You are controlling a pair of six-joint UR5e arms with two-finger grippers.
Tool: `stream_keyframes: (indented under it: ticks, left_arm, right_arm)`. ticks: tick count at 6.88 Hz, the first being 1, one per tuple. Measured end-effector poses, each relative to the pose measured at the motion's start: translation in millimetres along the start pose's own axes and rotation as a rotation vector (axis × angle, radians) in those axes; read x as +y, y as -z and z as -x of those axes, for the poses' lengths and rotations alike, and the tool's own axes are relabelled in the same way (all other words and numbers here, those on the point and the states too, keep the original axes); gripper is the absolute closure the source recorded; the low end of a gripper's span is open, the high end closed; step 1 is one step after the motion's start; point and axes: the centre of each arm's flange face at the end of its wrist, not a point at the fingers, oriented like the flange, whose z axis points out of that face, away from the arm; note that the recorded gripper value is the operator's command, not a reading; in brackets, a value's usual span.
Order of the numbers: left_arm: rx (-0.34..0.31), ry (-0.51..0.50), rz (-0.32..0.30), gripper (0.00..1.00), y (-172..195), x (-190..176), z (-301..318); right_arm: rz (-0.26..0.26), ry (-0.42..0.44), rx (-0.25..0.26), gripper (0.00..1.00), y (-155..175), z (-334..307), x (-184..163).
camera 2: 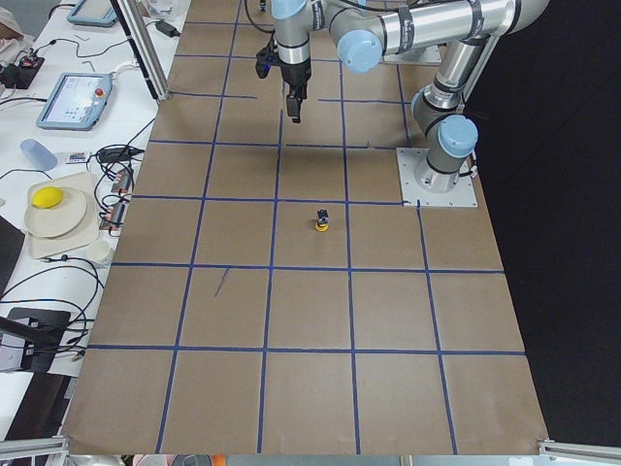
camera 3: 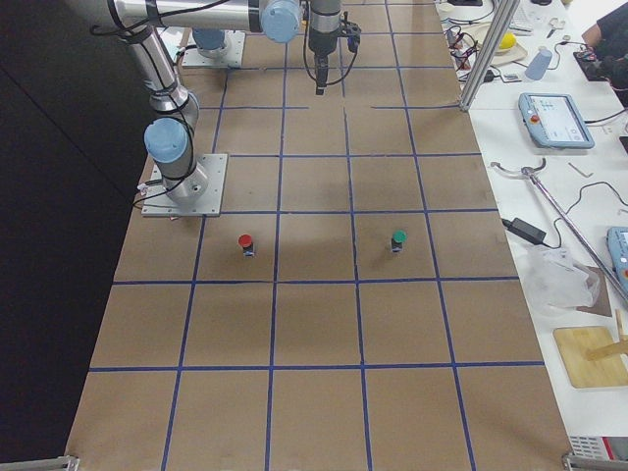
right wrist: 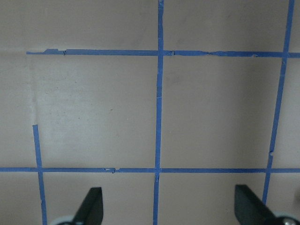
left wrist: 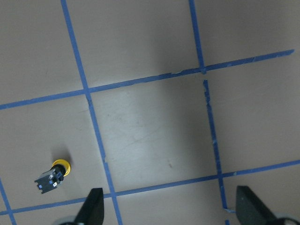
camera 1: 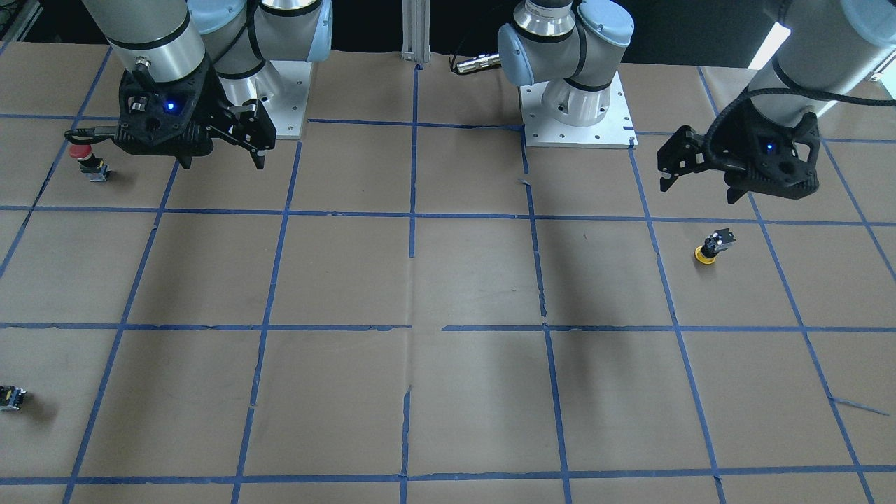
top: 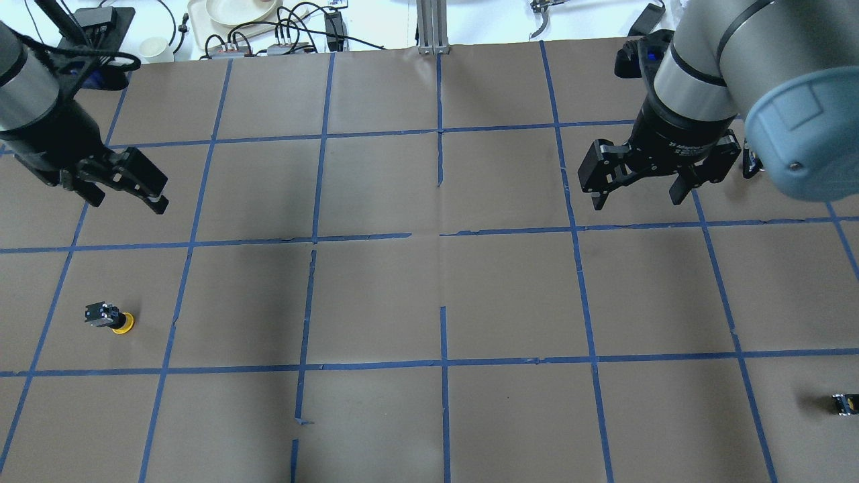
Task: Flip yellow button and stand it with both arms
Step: 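Move the left gripper down toward the yellow button lying on its side, then lower the left gripper and grasp the yellow button by its base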
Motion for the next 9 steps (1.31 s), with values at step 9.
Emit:
stream_keyframes:
  ticks: [9]
  left_arm:
    - [0.028, 0.356, 0.007, 0.07, -191.5, 45.6, 151.0]
  right_arm:
    - [0.007, 0.001, 0.013, 0.0, -3.2, -1.2, 0.7]
